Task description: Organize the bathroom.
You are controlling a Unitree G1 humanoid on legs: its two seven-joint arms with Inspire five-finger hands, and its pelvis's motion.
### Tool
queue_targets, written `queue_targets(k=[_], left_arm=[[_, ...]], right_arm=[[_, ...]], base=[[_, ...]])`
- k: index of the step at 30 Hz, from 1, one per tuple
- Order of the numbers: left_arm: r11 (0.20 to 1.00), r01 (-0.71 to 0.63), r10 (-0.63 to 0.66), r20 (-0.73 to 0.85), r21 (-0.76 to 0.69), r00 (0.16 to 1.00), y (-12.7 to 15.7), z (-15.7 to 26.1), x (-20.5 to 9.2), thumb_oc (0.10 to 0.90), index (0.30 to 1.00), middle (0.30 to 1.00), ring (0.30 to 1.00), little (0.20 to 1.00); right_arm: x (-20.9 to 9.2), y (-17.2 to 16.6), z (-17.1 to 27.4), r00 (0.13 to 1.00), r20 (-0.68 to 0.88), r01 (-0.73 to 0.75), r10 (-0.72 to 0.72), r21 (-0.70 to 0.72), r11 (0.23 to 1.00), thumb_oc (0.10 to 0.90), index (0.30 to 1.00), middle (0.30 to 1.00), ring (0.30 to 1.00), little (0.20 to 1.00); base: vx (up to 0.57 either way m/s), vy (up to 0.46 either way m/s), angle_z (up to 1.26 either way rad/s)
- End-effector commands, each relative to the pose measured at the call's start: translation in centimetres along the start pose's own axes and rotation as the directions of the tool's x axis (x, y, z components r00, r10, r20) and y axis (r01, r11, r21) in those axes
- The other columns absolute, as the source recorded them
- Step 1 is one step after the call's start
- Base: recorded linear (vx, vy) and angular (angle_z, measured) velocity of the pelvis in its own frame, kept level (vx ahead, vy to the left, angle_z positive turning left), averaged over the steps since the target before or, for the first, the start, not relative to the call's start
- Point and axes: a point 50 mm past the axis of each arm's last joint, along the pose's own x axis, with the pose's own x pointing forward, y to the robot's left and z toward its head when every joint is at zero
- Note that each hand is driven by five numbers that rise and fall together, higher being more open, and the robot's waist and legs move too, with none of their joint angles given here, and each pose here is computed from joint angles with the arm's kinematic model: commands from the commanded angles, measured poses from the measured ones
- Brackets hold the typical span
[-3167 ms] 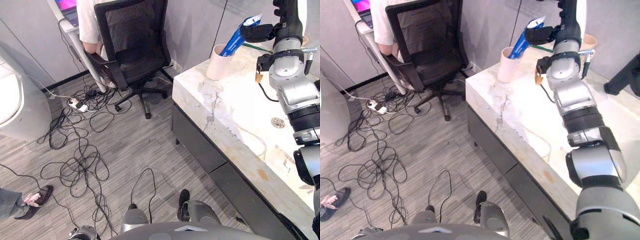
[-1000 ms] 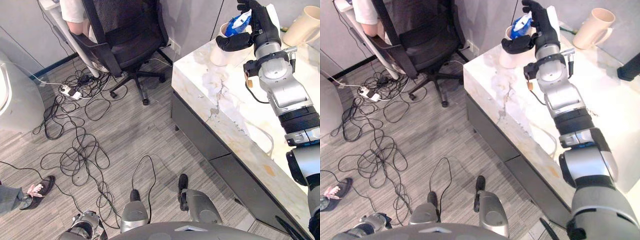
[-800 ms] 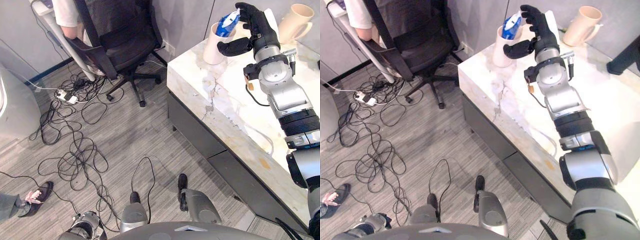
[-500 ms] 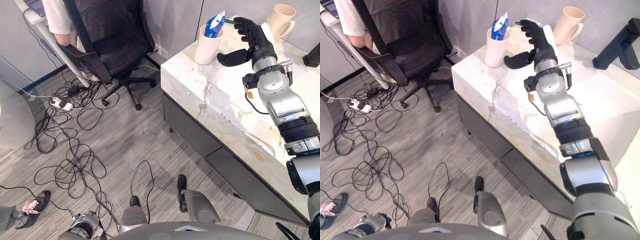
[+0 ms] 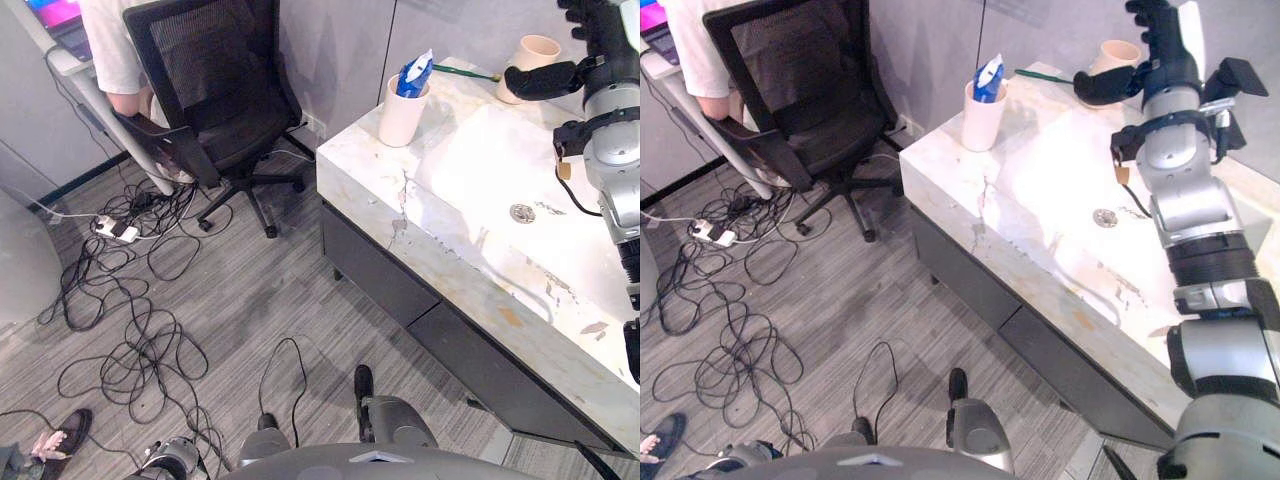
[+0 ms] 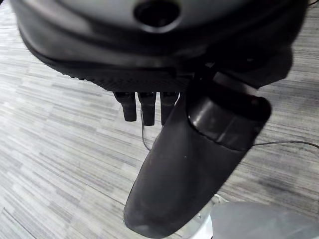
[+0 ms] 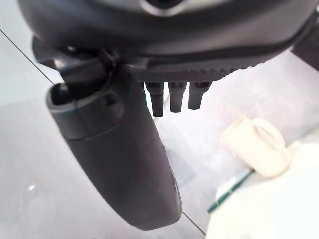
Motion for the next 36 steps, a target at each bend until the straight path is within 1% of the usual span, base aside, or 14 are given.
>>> queue_targets(k=[1, 5, 13, 18, 20, 24, 25, 27, 30, 31, 33, 34, 35, 36], left_arm=[[0.993, -0.082, 0.094, -0.149, 0.086, 0.984, 2.0, -5.0, 0.4, 0.800, 0.900, 0.900, 0.900, 0.900], [0.995, -0.079, 0.088, -0.146, 0.061, 0.985, 1.6, -5.4, 0.4, 0.800, 0.900, 0.900, 0.900, 0.900], [0.994, -0.098, 0.101, -0.084, 0.038, 0.991, 1.4, -5.1, 0.5, 0.800, 0.900, 0.900, 0.900, 0.900], [0.995, -0.100, 0.101, -0.072, 0.019, 0.992, 1.4, -5.1, 0.5, 0.800, 0.900, 0.900, 0.900, 0.900], [0.996, -0.073, 0.072, -0.022, -0.056, 0.997, 1.3, -4.4, 0.5, 0.800, 0.900, 0.900, 0.900, 0.900], [0.990, -0.018, 0.016, -0.014, -0.143, 1.000, 0.9, -4.2, 0.5, 0.800, 0.900, 0.900, 0.900, 0.900], [0.985, -0.006, 0.004, -0.012, -0.173, 1.000, 0.6, -4.2, 0.5, 0.800, 0.900, 0.900, 0.900, 0.900], [0.985, -0.006, 0.004, -0.012, -0.173, 1.000, 0.6, -4.2, 0.5, 0.800, 0.900, 0.900, 0.900, 0.900], [0.963, 0.007, 0.011, 0.062, -0.271, 0.998, 0.7, -3.3, 0.5, 0.800, 0.900, 0.900, 0.900, 0.900], [0.963, 0.007, 0.011, 0.062, -0.271, 0.998, 0.7, -3.3, 0.5, 0.800, 0.900, 0.900, 0.900, 0.900], [0.956, -0.010, 0.044, 0.109, -0.292, 0.993, 1.2, -2.6, 0.5, 0.800, 0.900, 0.900, 0.900, 0.900], [0.954, 0.027, 0.005, 0.106, -0.298, 0.994, 1.2, -2.3, 0.5, 0.800, 0.900, 0.900, 0.900, 0.900], [0.954, 0.027, 0.005, 0.106, -0.298, 0.994, 1.2, -2.3, 0.5, 0.800, 0.900, 0.900, 0.900, 0.900], [0.945, 0.083, -0.060, 0.083, -0.318, 0.995, 0.8, -2.5, 0.5, 0.800, 0.900, 0.900, 0.900, 0.900]], right_arm=[[0.6, -6.0, 7.0, 0.911, 0.315, 0.268, -0.266, 0.038, 0.963, 0.800, 0.900, 0.900, 0.900, 0.900], [0.4, -9.8, 7.3, 0.863, 0.327, 0.411, -0.384, -0.014, 0.912, 0.800, 0.900, 0.900, 0.900, 0.900], [-2.4, -18.5, 1.3, 0.727, 0.096, 0.685, -0.680, -0.179, 0.706, 0.800, 0.900, 0.900, 0.900, 0.900], [-3.9, -20.9, -1.0, 0.640, 0.017, 0.748, -0.768, -0.241, 0.618, 0.800, 0.900, 0.900, 0.900, 0.900], [-6.8, -24.2, -4.7, 0.515, -0.116, 0.786, -0.849, -0.332, 0.522, 0.800, 0.900, 0.900, 0.900, 0.900], [-9.1, -25.4, -7.3, 0.455, -0.184, 0.764, -0.871, -0.422, 0.488, 0.800, 0.900, 0.900, 0.900, 0.900], [-10.5, -25.8, -9.1, 0.406, -0.237, 0.759, -0.883, -0.450, 0.470, 0.800, 0.900, 0.900, 0.900, 0.900], [-10.5, -25.8, -9.1, 0.406, -0.237, 0.759, -0.883, -0.450, 0.470, 0.800, 0.900, 0.900, 0.900, 0.900], [-18.5, -27.2, -14.8, 0.081, -0.351, 0.736, -0.933, -0.610, 0.293, 0.800, 0.900, 0.900, 0.900, 0.900], [-18.5, -27.2, -14.8, 0.081, -0.351, 0.736, -0.933, -0.610, 0.293, 0.800, 0.900, 0.900, 0.900, 0.900], [-21.9, -27.0, -16.7, -0.031, -0.393, 0.707, -0.919, -0.659, 0.258, 0.800, 0.900, 0.900, 0.900, 0.900], [-24.3, -26.2, -18.4, -0.098, -0.444, 0.678, -0.890, -0.685, 0.267, 0.800, 0.900, 0.900, 0.900, 0.900], [-24.3, -26.2, -18.4, -0.098, -0.444, 0.678, -0.890, -0.685, 0.267, 0.800, 0.900, 0.900, 0.900, 0.900], [-25.9, -25.4, -19.5, -0.148, -0.488, 0.667, -0.861, -0.691, 0.277, 0.800, 0.900, 0.900, 0.900, 0.900]], base=[[0.00, 0.022, -0.06], [-0.02, 0.035, -0.05], [-0.04, 0.028, -0.10], [-0.02, 0.014, -0.18], [0.01, 0.034, -0.28], [-0.01, 0.009, -0.22], [-0.01, -0.003, -0.09], [-0.01, -0.008, -0.15], [0.00, -0.030, -0.27], [0.00, 0.000, 0.00], [-0.01, -0.018, -0.13], [-0.01, -0.019, -0.23], [-0.02, -0.023, -0.23], [-0.02, -0.029, -0.12]])
